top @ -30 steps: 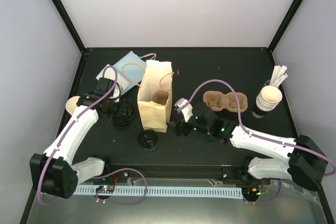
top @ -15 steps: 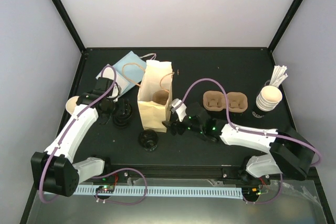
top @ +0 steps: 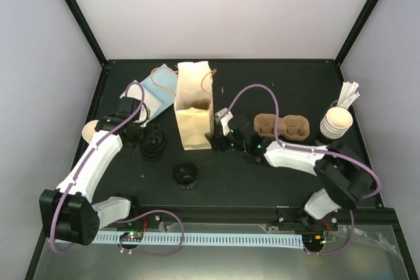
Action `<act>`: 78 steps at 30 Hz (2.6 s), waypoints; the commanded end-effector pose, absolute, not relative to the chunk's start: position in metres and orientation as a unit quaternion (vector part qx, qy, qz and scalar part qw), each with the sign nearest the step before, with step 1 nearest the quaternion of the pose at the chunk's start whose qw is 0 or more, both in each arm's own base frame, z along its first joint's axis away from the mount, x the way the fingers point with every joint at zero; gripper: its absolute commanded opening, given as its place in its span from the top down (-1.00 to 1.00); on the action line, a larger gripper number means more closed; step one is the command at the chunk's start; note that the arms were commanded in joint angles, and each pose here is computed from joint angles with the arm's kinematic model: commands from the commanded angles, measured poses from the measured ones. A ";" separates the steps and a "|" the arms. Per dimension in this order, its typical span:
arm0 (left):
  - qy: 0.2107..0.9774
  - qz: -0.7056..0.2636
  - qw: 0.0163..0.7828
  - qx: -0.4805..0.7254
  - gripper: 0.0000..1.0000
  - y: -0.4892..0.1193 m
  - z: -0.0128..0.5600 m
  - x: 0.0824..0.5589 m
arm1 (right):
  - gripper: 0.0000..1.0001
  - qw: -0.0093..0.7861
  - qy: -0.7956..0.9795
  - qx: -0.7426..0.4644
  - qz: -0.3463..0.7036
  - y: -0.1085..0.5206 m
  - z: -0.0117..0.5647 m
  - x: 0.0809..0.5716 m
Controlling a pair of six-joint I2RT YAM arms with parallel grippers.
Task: Pack the takeout coffee
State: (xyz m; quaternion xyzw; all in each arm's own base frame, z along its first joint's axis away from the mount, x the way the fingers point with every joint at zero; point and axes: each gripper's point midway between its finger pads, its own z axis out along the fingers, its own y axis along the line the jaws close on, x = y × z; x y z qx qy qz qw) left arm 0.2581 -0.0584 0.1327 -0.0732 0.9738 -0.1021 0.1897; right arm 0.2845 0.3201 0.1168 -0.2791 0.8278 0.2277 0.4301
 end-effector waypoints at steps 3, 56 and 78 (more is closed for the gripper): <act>0.972 -0.096 0.202 -0.071 -0.46 -0.054 0.134 0.265 | -0.73 0.436 0.855 -0.189 0.207 0.310 0.129 0.351; 0.961 -0.218 0.168 -0.039 -0.38 -0.097 0.129 0.261 | -0.43 0.240 0.792 -0.278 0.487 0.443 0.116 0.254; 0.957 -0.242 0.155 -0.039 -0.37 -0.105 0.122 0.261 | -0.35 0.220 0.849 -0.224 0.425 0.438 0.069 0.276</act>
